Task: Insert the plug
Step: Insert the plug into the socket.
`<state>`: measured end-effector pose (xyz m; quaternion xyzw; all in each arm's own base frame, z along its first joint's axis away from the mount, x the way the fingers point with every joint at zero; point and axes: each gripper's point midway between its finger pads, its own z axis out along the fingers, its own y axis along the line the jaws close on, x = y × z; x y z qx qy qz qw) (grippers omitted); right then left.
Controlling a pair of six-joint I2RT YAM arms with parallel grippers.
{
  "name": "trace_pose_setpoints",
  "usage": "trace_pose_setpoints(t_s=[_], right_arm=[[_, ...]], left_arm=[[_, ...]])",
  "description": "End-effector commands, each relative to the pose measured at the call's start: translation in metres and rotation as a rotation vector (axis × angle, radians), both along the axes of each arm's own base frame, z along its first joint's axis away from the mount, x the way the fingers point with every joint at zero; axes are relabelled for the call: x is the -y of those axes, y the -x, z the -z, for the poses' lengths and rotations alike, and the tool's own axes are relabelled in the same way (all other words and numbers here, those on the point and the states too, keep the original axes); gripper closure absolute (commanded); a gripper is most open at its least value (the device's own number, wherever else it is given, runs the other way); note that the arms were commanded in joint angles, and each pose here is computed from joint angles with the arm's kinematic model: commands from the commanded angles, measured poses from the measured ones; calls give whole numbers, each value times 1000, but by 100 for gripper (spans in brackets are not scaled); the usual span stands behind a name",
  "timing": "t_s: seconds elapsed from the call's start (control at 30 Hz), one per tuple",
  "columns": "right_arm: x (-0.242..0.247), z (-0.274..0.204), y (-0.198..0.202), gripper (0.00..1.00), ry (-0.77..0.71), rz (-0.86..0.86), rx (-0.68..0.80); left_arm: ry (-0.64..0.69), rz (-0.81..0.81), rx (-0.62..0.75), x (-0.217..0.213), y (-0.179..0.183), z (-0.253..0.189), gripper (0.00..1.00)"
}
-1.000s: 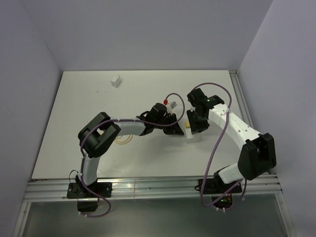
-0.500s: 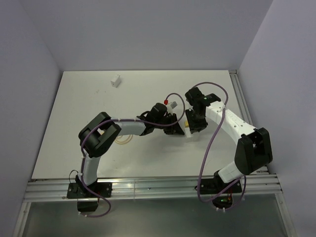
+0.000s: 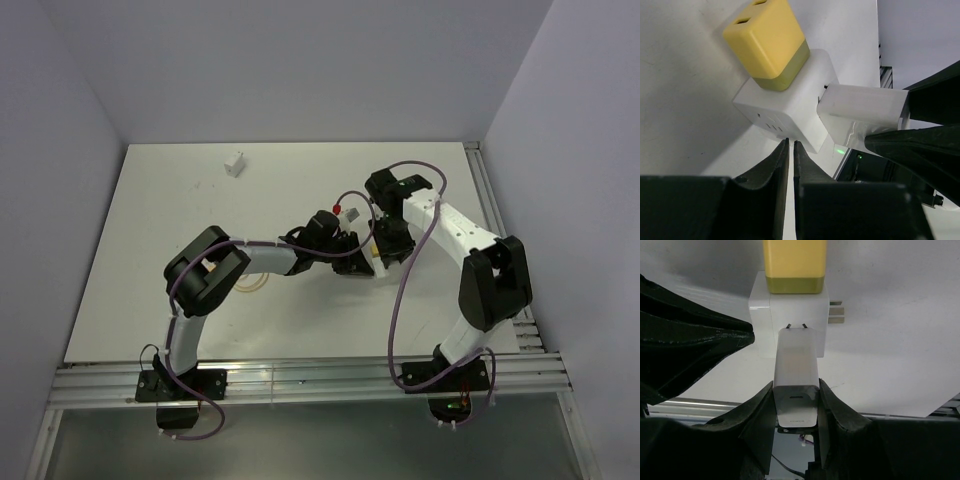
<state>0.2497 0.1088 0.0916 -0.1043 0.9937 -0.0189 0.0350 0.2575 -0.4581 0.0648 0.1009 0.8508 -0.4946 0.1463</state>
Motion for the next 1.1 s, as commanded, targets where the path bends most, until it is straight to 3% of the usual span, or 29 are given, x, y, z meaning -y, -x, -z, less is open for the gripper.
trace_pose_setpoints(t_s=[0.0,0.13,0.3,0.5,0.53,0.57,0.67,0.87,1.07], right_arm=[[-9,56,15,100,13,-24,-161],[-10,57,9,100,23,-6,-145],[-25,21,-24,100,-62,21,48],[-31,-22,-52,79,-97,50,211],[-31,-23,-53,73,-97,52,214],[-31,-24,-54,60,-102,53,220],[-33,-28,-57,41,-121,56,254],[-39,-46,-64,25,-170,60,334],[-31,-102,-78,20,-177,102,501]], left_arm=[[59,23,27,10,-1,-18,86],[66,23,30,9,0,-20,86],[63,9,47,5,-1,-24,77],[75,-36,47,-6,-2,-27,74],[76,-52,55,-9,-4,-29,73],[86,-62,70,-10,-5,-36,71],[86,-92,87,-19,-6,-43,64],[84,-152,124,-40,-6,-56,54],[41,-247,153,-83,-7,-74,51]])
